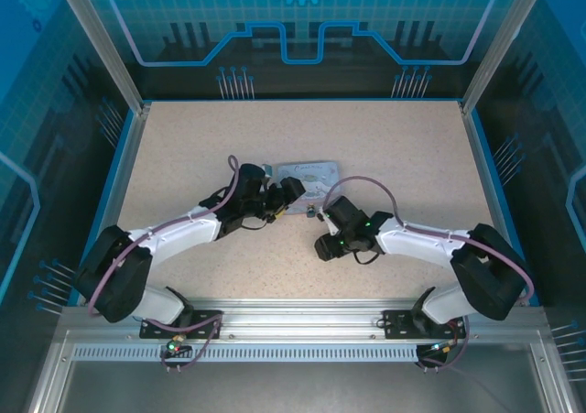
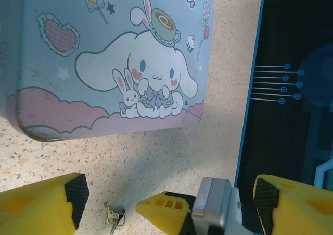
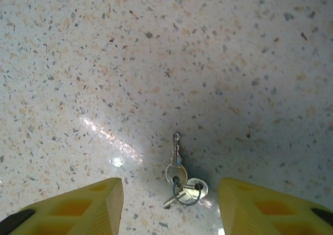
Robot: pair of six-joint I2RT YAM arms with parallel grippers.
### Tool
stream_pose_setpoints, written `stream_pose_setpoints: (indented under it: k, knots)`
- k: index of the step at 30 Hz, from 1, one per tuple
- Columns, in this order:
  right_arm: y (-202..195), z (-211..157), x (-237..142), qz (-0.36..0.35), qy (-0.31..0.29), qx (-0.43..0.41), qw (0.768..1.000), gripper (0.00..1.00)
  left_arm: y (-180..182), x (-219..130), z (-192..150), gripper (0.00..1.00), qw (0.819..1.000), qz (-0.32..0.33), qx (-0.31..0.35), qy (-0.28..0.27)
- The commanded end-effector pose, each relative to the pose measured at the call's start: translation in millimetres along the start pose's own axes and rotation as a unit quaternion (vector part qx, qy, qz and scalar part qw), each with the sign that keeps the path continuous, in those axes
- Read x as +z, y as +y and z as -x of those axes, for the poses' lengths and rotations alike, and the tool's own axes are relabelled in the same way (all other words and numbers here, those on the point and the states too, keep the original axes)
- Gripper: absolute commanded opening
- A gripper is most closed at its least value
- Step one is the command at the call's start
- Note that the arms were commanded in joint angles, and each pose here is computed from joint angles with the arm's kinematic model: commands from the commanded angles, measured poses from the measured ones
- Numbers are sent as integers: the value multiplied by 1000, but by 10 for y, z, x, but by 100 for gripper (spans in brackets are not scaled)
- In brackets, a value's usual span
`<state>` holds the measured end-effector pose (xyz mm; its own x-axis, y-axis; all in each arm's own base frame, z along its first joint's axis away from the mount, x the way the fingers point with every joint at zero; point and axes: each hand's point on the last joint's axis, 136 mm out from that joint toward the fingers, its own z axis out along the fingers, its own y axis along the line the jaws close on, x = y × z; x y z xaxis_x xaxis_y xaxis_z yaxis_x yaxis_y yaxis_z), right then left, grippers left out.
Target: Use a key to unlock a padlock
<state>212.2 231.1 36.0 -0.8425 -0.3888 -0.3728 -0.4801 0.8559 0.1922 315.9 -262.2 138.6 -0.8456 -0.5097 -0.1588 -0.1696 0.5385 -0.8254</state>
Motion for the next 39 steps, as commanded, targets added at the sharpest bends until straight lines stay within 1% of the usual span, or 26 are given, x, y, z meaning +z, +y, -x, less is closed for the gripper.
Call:
stream_pose_setpoints:
  k: [1, 8, 14, 20, 28, 32, 36, 39]
  knots:
    - [-38, -48, 27, -40, 27, -51, 998, 51, 90, -76, 9, 85, 1000, 11, 7, -6]
    - [-60, -128, 167, -66, 57, -78, 993, 46, 84, -93, 34, 85, 1000, 9, 3, -8]
    - [-79, -196, 239, -73, 73, -78, 992, 42, 67, -102, 51, 85, 1000, 7, 4, -9]
    - [-65, -236, 262, -73, 79, -74, 991, 35, 90, -87, 47, 85, 1000, 9, 1, -8]
    - [-28, -365, 264, -89, 91, -80, 989, 35, 82, -78, 50, 86, 1000, 6, -1, -8]
    - [-43, -435, 303, -107, 101, -86, 985, 32, 80, -68, 53, 86, 1000, 5, -2, -8]
    - [-61, -475, 354, -122, 110, -89, 982, 26, 79, -62, 54, 86, 1000, 4, -4, -8]
    - [-70, -502, 388, -126, 116, -88, 981, 19, 77, -62, 53, 86, 1000, 3, -4, -8]
